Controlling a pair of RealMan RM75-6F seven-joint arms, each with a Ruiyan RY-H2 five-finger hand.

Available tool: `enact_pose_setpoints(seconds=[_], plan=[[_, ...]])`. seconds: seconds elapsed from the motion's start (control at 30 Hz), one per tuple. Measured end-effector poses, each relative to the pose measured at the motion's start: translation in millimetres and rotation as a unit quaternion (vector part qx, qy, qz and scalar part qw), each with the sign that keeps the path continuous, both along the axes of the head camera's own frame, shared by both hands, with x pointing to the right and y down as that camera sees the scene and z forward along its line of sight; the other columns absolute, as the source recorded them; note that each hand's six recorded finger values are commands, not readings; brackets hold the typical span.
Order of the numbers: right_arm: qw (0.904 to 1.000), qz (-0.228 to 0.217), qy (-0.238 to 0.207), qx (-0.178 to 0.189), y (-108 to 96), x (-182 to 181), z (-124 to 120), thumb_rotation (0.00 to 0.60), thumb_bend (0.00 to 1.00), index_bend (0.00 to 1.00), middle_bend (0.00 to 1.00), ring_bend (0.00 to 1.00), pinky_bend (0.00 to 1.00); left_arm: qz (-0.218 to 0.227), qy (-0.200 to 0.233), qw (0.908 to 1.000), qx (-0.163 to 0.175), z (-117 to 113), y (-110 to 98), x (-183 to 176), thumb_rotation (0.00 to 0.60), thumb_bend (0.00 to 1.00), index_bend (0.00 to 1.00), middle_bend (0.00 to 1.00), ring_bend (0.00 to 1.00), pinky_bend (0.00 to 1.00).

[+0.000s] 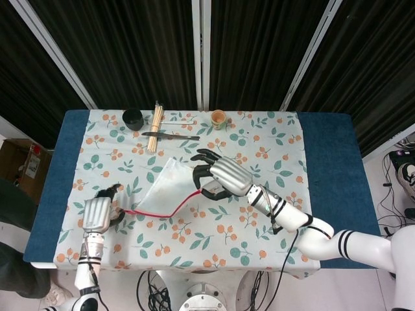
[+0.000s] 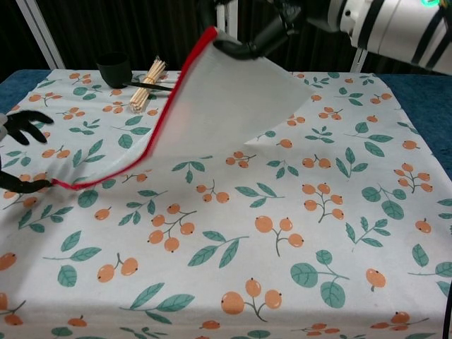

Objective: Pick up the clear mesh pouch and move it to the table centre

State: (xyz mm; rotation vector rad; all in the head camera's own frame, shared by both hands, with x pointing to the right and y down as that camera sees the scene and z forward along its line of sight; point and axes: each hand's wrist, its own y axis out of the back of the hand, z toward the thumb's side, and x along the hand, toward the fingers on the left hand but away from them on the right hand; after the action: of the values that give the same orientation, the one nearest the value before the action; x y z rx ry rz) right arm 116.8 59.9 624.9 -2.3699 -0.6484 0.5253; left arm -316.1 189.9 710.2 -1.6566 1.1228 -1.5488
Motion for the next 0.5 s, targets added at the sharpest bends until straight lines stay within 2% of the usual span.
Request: enact_pose_setpoints(seconds=[0.1,0.17,0.23,0.3,0.37,0.4,0.5], plan=[[0.9995,-0.016,0.027,0.008,20,13,17,0.6,0.47,0.78,0.37,0.13,0.08,-0.008,-0.01,0.9999,0.011,-14,-7,-12,0.6,0.05,0.06,0.14,0.16,0.47],[0.9985,-0.026,0.047,0.009,35,23,29,0.6,0.44,0.71,0.34,0.11,0.05,-0.014,-0.017,0.9995,0.021,-24,-10,-20,0.6,0.05,0.06,0.14,0.16,0.46],[0.9972,-0.034,0.066,0.01,46,31,38,0.6,0.36,0.56,0.29,0.06,0.02,-0.023,-0.023,0.999,0.031,-32,-12,-28,0.6,0.04,0.06,0.14,0.16,0.45],[0.9945,-0.044,0.094,0.01,56,41,48,0.6,0.26,0.34,0.21,0.02,0.0,-0.029,-0.027,0.9983,0.042,-39,-13,-35,0.6,0.02,0.06,0.14,0.16,0.42],[0.9904,-0.053,0.128,0.002,64,50,59,0.6,0.12,0.09,0.08,0.0,0.0,-0.036,-0.03,0.9974,0.055,-47,-15,-42,0.6,0.01,0.06,0.14,0.16,0.37],[0.9881,-0.056,0.144,-0.005,67,55,63,0.6,0.07,0.02,0.04,0.0,0.0,-0.038,-0.031,0.9969,0.061,-51,-15,-46,0.6,0.0,0.07,0.14,0.16,0.35],[0.9773,-0.06,0.201,-0.033,76,75,75,0.6,0.0,0.0,0.0,0.0,0.0,-0.043,-0.028,0.9961,0.072,-61,-16,-55,0.6,0.0,0.08,0.14,0.16,0.3]])
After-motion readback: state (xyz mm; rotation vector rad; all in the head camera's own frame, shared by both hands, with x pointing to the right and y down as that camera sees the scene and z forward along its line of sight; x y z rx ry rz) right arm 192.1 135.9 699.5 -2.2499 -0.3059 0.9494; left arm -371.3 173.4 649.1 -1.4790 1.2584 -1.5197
